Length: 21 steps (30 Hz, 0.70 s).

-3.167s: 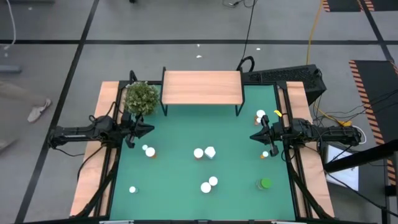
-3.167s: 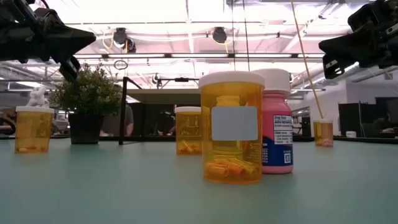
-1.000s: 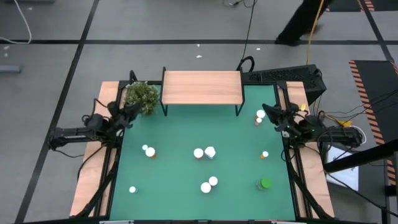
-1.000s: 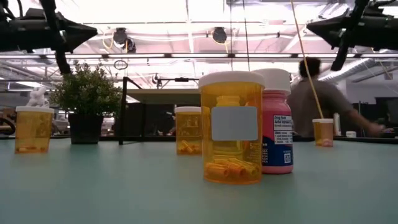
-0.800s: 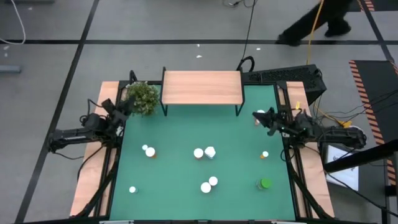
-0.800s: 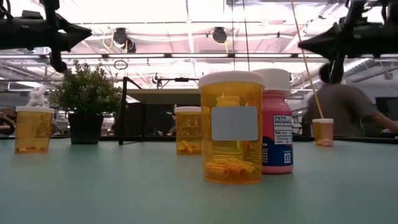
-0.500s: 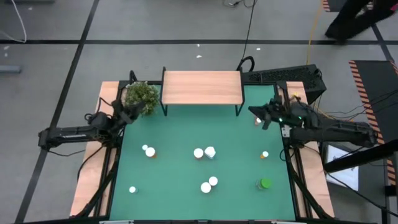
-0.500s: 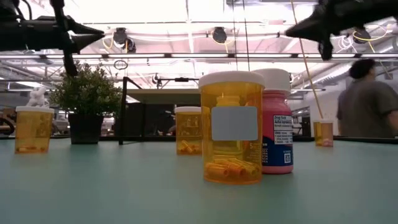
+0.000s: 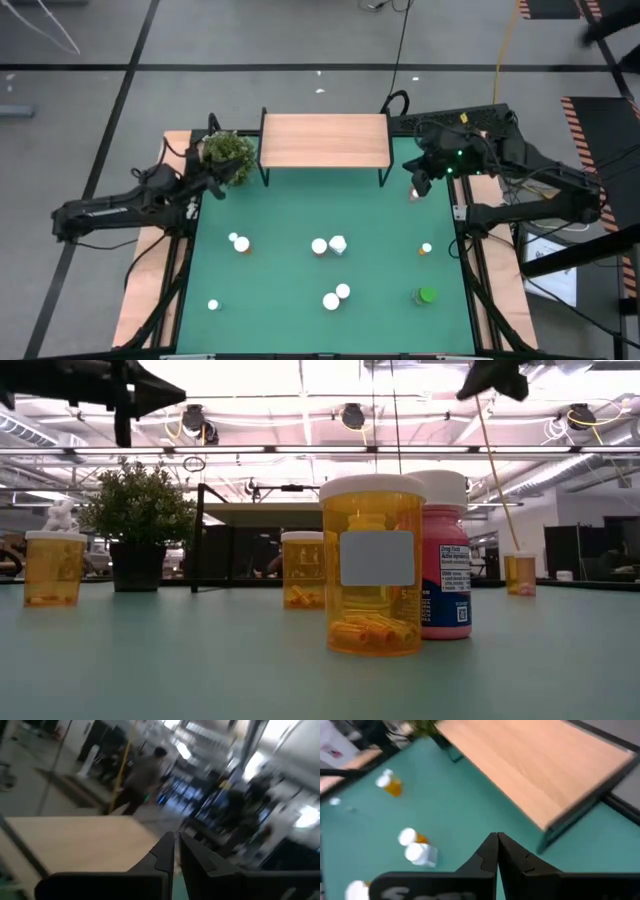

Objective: Pick and place medicine bottles onto shelf by color
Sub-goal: Put the large white medicine bottle on the shelf

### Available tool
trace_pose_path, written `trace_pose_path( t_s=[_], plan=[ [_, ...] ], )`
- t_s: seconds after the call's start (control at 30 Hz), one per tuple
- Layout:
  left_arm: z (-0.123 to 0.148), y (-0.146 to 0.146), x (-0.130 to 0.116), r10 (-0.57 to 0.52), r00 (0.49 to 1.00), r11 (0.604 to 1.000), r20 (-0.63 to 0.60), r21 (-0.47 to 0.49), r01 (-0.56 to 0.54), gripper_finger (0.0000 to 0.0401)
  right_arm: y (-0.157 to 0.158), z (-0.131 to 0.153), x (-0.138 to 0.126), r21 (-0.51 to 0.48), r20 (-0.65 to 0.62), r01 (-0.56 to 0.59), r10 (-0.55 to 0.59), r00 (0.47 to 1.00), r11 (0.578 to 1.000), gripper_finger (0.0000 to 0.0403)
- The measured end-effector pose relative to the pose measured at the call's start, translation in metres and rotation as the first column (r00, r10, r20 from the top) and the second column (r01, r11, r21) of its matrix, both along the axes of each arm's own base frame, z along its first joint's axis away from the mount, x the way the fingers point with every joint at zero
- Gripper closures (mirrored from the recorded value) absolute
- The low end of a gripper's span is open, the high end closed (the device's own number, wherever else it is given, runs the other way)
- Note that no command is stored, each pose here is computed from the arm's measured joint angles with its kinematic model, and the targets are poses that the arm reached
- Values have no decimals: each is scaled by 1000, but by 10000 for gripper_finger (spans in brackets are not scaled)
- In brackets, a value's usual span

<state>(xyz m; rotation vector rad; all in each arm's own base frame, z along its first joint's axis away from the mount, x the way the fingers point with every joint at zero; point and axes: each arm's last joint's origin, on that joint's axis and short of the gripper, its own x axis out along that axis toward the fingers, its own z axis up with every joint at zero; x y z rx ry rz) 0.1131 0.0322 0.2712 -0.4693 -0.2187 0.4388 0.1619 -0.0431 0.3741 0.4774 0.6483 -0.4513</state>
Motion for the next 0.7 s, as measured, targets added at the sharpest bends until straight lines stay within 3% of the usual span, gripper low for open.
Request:
trace_pose_path(
  t_s=[0.17,0.37,0.47,0.6,0.7],
  plan=[
    [14,6,4,44,985,999,-168,35,-39,370,1,-22,43,120,-45,-154,160,986,981,394],
    [12,12,16,53,968,999,-244,7,-53,370,13,-47,96,133,-22,-298,303,953,945,330],
    [2,13,21,22,956,1000,-292,-15,-28,370,23,-64,118,155,-53,-291,302,952,944,286],
    [-10,14,25,-1,933,993,-359,-108,-40,354,34,-84,134,179,-124,-171,195,973,969,243],
    [-16,14,27,-17,917,987,-398,-154,-48,325,51,-95,145,205,-128,-198,227,966,959,227]
  ],
)
